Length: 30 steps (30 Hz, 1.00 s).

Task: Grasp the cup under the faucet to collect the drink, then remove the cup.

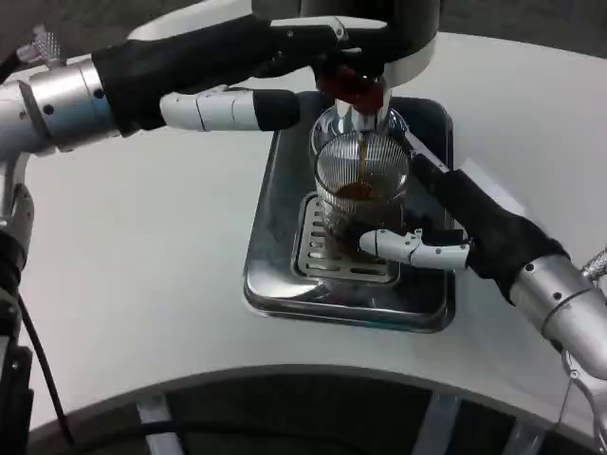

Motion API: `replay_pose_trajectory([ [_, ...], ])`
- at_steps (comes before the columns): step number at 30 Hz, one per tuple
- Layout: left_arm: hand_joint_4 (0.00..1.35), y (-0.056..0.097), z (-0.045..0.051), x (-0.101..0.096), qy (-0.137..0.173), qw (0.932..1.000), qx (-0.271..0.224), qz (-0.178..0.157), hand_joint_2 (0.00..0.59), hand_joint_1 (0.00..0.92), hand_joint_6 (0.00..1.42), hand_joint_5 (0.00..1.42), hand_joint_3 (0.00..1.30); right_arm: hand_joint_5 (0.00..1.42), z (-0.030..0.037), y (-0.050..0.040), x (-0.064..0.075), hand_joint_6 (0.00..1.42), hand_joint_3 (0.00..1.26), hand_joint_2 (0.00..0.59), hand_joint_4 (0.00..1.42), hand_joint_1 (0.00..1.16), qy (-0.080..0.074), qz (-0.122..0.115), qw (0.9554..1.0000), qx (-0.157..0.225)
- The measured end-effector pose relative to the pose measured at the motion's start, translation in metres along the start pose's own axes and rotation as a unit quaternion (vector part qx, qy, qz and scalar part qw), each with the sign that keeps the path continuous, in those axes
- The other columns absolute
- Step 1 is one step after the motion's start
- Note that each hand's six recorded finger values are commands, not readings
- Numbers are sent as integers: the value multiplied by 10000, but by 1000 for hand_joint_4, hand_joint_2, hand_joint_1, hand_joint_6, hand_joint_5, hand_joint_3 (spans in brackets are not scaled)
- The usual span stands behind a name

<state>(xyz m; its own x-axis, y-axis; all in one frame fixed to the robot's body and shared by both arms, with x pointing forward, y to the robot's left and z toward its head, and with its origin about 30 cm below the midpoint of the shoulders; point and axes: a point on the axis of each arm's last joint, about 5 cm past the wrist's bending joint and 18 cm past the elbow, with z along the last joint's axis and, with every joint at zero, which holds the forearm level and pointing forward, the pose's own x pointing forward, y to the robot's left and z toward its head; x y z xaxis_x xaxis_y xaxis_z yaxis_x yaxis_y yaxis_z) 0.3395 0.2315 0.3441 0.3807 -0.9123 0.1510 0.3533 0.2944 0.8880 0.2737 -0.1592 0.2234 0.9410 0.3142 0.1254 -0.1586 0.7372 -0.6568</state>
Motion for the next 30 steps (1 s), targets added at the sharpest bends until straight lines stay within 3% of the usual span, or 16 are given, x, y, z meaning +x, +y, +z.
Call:
replay_pose_trajectory([
  [30,103,-11,-12,-19,34,10000,-45,22,68,0,120,167,159,0,20,33,74,0,0,188,0,592,-16,-44,9999,90],
])
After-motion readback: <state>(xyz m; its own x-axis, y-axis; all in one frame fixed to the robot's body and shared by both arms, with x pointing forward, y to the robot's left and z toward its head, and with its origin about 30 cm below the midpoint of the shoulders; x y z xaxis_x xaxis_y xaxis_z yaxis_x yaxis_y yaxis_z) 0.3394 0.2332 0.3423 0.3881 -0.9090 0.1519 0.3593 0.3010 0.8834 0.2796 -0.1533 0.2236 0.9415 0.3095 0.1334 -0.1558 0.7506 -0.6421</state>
